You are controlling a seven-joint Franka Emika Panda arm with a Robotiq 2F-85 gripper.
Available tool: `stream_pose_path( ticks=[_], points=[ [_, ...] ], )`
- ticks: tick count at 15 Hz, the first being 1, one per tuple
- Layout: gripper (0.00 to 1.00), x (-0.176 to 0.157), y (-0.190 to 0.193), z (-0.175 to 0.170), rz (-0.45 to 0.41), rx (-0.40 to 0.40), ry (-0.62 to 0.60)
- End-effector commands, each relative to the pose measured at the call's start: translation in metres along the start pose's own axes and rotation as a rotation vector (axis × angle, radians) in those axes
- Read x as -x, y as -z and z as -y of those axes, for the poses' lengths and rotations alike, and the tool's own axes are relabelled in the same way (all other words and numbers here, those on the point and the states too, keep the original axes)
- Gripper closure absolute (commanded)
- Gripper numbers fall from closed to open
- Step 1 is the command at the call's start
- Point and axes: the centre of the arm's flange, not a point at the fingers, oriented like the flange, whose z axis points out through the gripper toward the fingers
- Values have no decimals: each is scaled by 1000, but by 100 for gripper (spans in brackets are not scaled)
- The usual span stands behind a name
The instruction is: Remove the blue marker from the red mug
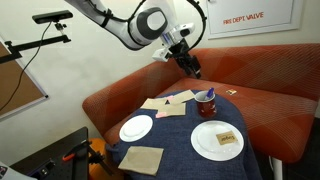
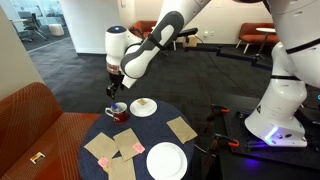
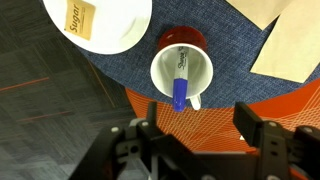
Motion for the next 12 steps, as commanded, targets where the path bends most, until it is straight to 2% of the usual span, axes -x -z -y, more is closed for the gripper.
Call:
stream_pose_path(
  ticks=[1,6,12],
  points=[
    [38,-20,-8,-2,22,14,12],
    [30,-26,-30,-8,54,36,-4],
    [33,-27,-54,-4,83,33,-7]
  ],
)
